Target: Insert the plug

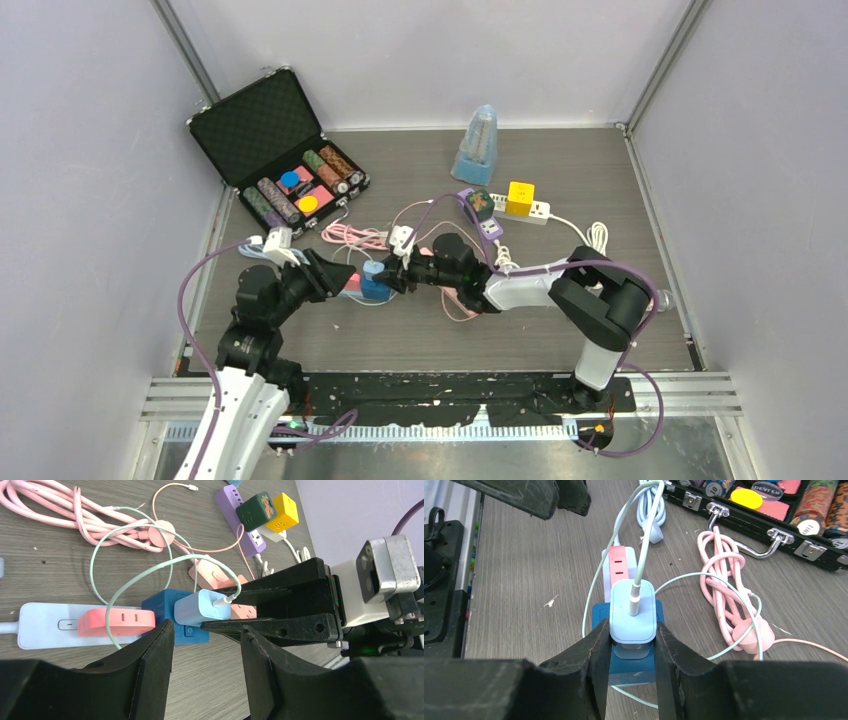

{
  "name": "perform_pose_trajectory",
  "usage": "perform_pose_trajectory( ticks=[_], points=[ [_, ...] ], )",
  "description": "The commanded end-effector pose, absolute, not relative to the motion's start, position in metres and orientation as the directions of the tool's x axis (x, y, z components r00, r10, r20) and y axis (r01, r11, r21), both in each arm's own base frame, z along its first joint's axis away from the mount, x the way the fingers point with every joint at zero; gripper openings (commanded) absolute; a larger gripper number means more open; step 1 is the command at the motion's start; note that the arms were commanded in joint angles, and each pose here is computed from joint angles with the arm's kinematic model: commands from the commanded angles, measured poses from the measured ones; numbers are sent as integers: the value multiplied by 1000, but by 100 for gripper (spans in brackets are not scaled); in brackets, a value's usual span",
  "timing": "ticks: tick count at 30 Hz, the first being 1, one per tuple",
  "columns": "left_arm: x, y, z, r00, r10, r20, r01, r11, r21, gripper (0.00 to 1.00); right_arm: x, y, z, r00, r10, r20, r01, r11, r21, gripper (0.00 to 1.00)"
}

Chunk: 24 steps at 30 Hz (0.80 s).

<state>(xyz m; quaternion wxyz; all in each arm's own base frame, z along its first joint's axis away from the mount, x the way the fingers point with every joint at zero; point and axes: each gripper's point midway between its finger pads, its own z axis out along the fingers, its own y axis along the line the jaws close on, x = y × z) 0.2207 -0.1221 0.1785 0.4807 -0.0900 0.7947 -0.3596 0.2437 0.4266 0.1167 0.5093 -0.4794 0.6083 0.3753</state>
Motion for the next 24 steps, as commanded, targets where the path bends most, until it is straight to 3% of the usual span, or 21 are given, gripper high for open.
perform_pose_trajectory(
  ticks=[1, 10, 20, 24],
  points=[
    [220, -118, 189, -480, -483, -732, 223, 740, -635, 52, 201, 347, -41, -251, -617, -746, -938, 346, 30, 6],
    [216, -115, 190, -471, -480, -740, 219, 749, -625, 53, 199, 340, -55, -214, -680, -701, -941, 335, -38, 6],
    [213, -112, 193, -457, -478, -750, 220, 756, -617, 54, 173, 340, -68, -242, -762, -601, -968, 235, 92, 6],
    [211, -110, 193, -452, -476, -754, 215, 763, -610, 55, 184, 349, -49, -270, -722, -636, -955, 286, 81, 6]
  ],
)
